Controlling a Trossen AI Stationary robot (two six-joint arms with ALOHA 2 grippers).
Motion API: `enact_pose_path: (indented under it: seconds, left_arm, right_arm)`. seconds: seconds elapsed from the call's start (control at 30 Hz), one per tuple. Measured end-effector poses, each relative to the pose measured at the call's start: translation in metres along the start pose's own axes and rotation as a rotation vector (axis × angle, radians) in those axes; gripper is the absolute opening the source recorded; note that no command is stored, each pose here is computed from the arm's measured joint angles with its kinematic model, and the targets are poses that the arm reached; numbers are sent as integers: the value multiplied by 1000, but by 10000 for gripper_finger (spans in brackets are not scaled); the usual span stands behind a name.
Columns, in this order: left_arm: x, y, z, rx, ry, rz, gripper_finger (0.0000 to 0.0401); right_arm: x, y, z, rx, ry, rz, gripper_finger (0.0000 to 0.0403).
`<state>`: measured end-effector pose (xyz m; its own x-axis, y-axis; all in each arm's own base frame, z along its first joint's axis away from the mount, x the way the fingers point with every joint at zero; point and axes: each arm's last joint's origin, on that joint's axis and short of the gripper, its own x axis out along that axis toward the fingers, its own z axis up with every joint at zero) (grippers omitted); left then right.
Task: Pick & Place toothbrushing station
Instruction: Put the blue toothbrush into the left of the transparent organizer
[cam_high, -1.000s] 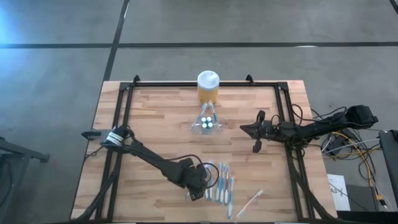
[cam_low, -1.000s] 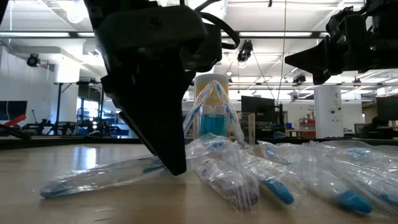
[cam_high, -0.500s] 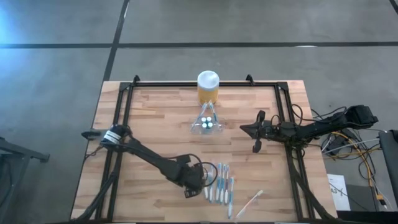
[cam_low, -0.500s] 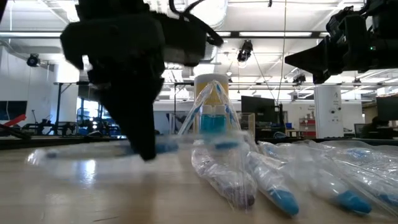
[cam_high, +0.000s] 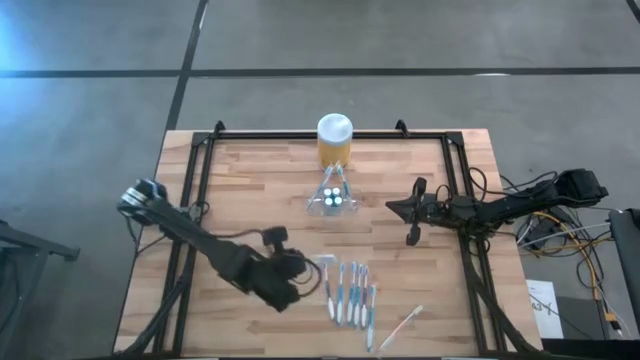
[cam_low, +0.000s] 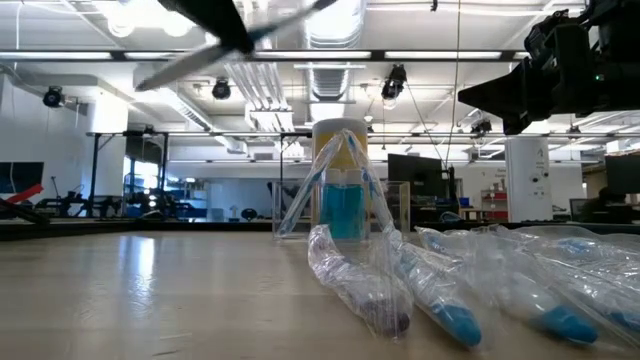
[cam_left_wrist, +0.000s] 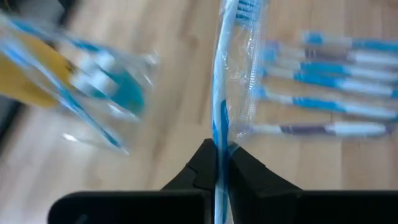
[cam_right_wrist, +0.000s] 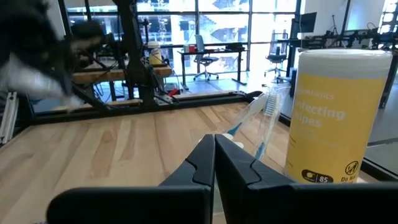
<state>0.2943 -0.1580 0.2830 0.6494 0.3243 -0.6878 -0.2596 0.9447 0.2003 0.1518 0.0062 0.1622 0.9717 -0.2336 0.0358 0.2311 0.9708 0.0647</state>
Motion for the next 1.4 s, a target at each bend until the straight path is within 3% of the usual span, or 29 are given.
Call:
enact_pose_path:
  seconds: [0.1, 0.27, 0.4, 0.5, 0.7, 0.8, 0.97, 1.23, 1.4]
  left_arm:
    - [-19, 19, -2, 9, -133, -16, 16]
    - [-33, 54, -11, 65, -457, -150, 16]
    - [-25, 87, -23, 18, -752, -228, 16]
    - [-2, 114, -37, -50, -854, -230, 16]
    - [46, 165, -63, -260, -900, -119, 16]
    - [66, 176, -66, -310, -903, -89, 16]
    - [102, 171, -58, -307, -855, -53, 16]
    - [151, 165, -58, -345, -727, 193, 16]
    - [164, 161, -66, -394, -710, 192, 16]
  right_arm:
    - [0, 0, 0, 0, -1, 0, 8]
    - [0, 0, 0, 6, 0, 5, 8]
    - [0, 0, 0, 42, 2, 12, 8]
    - [0, 0, 0, 50, 2, 12, 8]
    - [0, 0, -1, 46, 15, 11, 8]
    - [0, 0, -2, 42, 23, 10, 8]
    - [0, 0, -4, 38, 38, 7, 8]
    - [0, 0, -9, 75, 92, -2, 8]
    - [-1, -1, -12, 86, 123, -6, 8]
